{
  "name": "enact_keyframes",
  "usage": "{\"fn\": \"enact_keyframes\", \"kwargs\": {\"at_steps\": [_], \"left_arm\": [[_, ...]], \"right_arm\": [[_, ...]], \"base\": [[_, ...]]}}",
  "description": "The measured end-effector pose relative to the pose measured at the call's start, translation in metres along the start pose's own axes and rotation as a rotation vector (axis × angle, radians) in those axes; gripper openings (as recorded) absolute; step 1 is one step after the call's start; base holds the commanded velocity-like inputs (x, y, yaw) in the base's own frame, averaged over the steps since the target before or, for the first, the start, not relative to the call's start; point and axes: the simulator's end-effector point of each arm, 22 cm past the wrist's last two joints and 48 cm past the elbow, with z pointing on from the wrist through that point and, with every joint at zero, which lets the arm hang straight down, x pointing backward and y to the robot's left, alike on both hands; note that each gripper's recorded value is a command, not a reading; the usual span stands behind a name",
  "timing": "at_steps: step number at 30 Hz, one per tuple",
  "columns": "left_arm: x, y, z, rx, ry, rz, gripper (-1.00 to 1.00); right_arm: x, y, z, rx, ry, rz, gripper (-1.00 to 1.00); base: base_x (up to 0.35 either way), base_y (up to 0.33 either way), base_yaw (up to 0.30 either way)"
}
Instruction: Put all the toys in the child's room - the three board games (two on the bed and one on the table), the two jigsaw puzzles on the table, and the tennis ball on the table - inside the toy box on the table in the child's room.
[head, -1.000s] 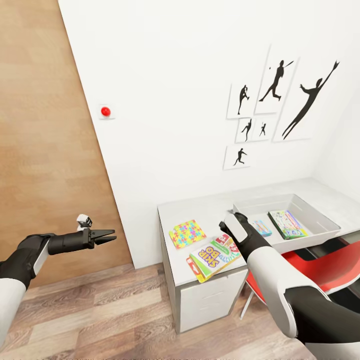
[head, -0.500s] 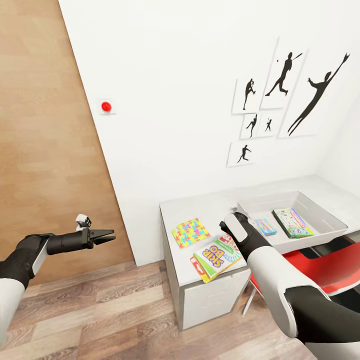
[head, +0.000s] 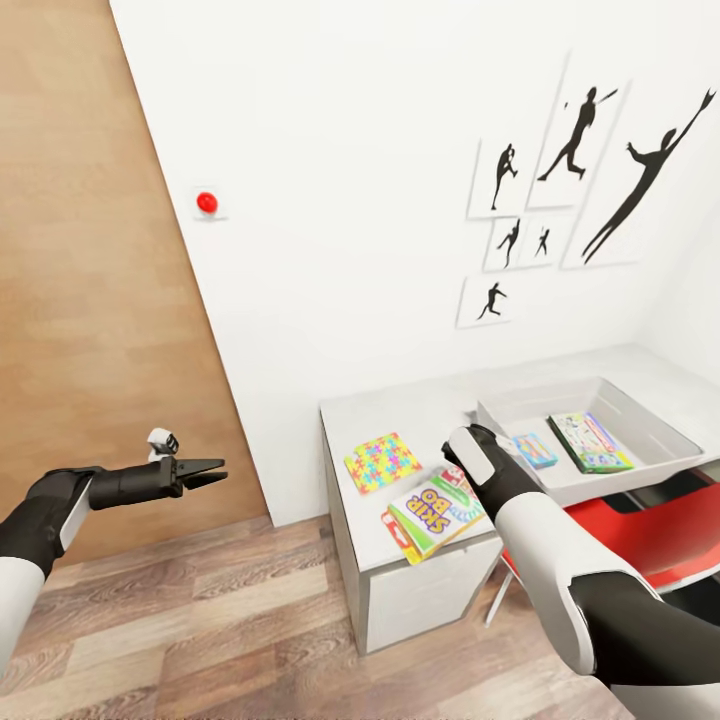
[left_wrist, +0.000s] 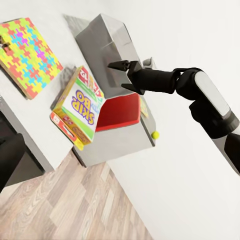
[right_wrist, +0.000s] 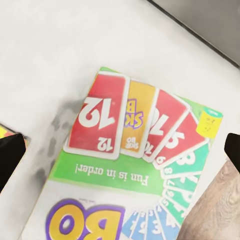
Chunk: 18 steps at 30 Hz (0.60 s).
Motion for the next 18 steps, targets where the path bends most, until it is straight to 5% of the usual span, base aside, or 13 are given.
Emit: {"fn": "enact_keyframes", "kwargs": {"at_steps": [18], "left_arm": [[0.006, 0.015, 0.003, -0.006, 0.009, -0.027, 1.0]], "right_arm": [[0.011, -0.006, 0.017, 0.021, 0.021, -0.009, 1.0]], "base": [[0.074, 0.0, 0.0]]}}
